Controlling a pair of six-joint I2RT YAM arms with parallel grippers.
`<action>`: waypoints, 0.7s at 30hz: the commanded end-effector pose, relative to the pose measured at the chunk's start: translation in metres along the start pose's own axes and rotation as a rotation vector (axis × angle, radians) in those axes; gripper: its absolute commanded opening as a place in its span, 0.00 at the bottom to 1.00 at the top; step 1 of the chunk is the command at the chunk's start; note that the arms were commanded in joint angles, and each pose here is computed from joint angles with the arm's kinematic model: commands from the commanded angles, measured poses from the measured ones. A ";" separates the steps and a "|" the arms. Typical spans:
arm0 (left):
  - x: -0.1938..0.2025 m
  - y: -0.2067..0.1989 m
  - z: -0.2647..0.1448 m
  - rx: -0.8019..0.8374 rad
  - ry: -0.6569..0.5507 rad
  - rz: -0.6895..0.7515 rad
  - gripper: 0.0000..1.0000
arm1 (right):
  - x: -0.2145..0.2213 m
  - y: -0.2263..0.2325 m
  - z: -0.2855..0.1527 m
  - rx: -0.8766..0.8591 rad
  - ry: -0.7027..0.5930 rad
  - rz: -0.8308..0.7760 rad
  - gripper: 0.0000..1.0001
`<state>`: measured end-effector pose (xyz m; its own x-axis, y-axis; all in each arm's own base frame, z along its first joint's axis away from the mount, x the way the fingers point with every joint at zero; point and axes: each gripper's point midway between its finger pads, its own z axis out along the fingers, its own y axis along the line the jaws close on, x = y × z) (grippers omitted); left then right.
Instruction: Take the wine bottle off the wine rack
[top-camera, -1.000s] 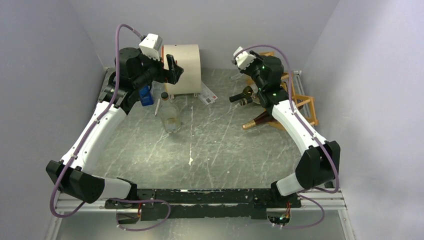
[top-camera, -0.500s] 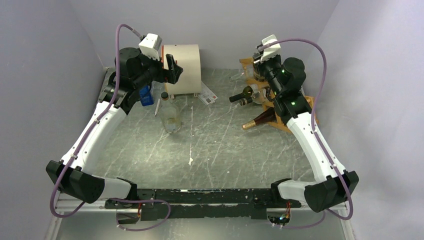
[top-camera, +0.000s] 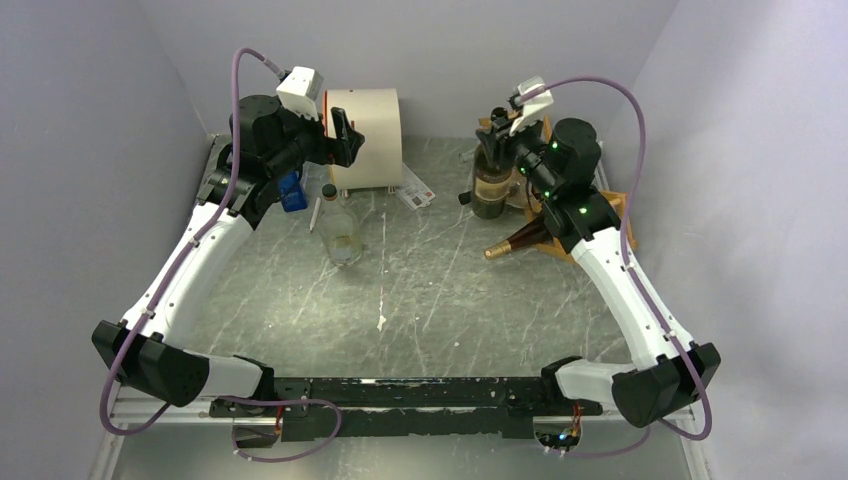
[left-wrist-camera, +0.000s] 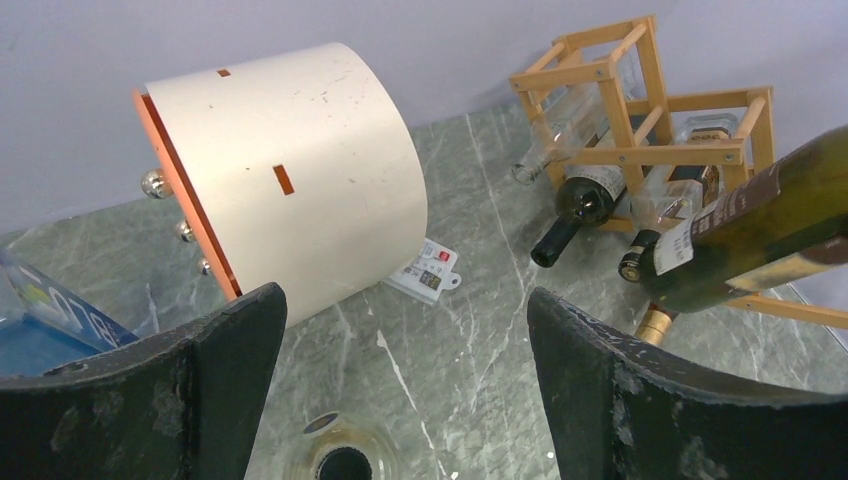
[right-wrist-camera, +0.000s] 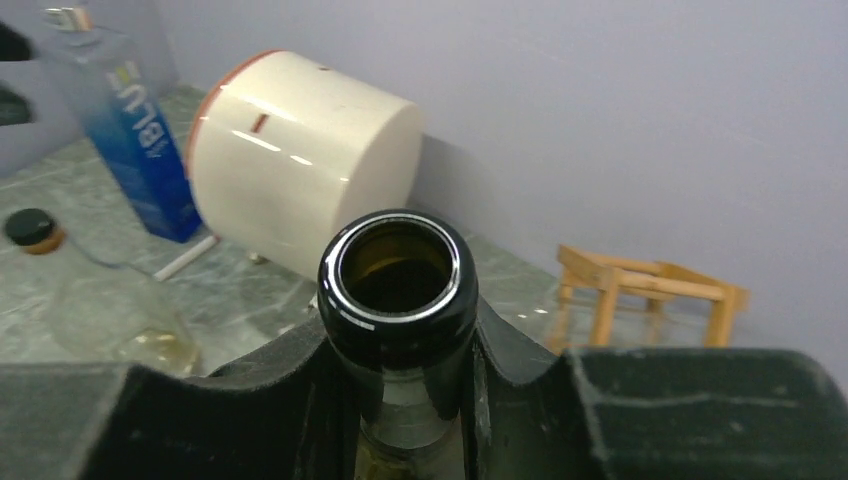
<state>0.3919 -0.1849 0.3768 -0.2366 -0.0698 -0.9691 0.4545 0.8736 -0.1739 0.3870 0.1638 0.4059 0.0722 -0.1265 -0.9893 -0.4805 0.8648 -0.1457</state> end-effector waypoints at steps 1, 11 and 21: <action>0.000 0.002 0.003 -0.014 -0.009 0.012 0.93 | -0.048 0.044 0.005 -0.097 -0.157 0.000 0.00; 0.000 0.009 0.003 -0.053 -0.007 0.019 0.93 | -0.027 0.124 0.045 -0.246 -0.116 0.148 0.00; 0.000 0.019 0.002 -0.110 -0.012 0.009 0.93 | 0.006 0.144 0.074 -0.224 -0.099 0.253 0.00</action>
<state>0.3987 -0.1743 0.3749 -0.2284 -0.0669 -0.9713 0.3954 0.9053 -0.1554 0.3796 0.3123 0.3278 -0.1326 -0.0242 -0.9909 -0.6748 0.7344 0.0723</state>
